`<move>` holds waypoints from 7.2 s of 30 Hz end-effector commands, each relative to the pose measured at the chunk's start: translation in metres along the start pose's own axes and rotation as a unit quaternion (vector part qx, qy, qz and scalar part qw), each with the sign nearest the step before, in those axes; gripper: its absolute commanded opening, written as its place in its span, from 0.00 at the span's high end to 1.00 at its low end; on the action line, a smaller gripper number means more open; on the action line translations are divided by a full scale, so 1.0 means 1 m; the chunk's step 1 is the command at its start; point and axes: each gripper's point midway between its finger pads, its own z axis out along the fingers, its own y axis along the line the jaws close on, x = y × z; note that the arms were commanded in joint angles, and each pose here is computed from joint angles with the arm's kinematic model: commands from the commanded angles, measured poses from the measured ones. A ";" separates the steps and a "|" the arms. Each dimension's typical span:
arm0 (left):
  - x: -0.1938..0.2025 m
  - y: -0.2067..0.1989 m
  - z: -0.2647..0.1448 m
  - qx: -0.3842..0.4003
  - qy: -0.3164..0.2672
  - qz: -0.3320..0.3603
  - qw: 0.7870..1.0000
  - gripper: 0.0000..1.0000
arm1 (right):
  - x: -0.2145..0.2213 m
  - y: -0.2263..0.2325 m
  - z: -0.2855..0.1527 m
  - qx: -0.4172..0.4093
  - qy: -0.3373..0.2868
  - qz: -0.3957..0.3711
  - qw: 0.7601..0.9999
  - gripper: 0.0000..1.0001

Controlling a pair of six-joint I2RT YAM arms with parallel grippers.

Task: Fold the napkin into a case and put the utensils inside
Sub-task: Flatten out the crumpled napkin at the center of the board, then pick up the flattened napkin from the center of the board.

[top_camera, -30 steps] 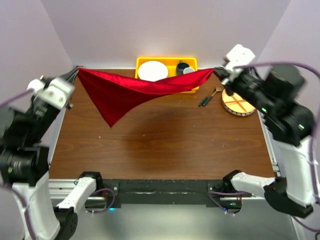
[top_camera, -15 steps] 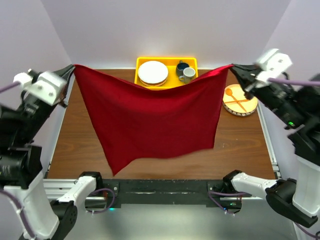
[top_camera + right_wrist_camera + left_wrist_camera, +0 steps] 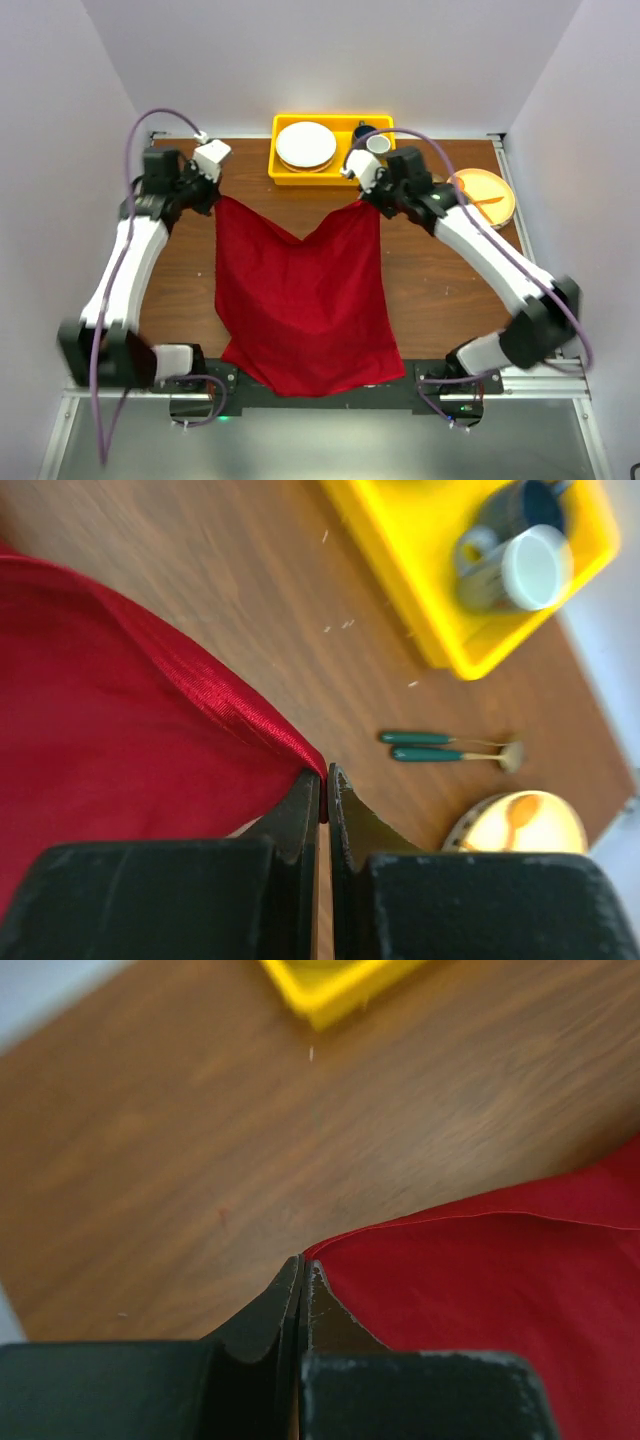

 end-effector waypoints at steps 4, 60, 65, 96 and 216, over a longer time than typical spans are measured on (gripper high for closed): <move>0.045 0.058 0.114 -0.034 0.081 -0.072 0.993 0.76 | 0.034 -0.060 0.099 0.089 0.087 0.058 0.991 0.40; 0.153 -0.028 0.066 0.097 0.245 0.005 0.965 0.48 | 0.117 0.092 0.055 -0.205 0.218 0.208 0.931 0.41; 0.187 -0.042 0.050 0.103 0.268 0.035 0.957 0.51 | 0.133 0.120 0.053 -0.214 0.235 0.172 0.932 0.43; 0.119 -0.091 -0.007 0.192 0.168 0.113 0.960 0.39 | 0.065 0.060 0.032 -0.190 0.128 0.154 0.961 0.34; 0.110 0.077 0.237 0.057 0.138 -0.176 0.973 0.91 | 0.080 -0.070 0.153 0.019 0.046 0.417 0.908 1.00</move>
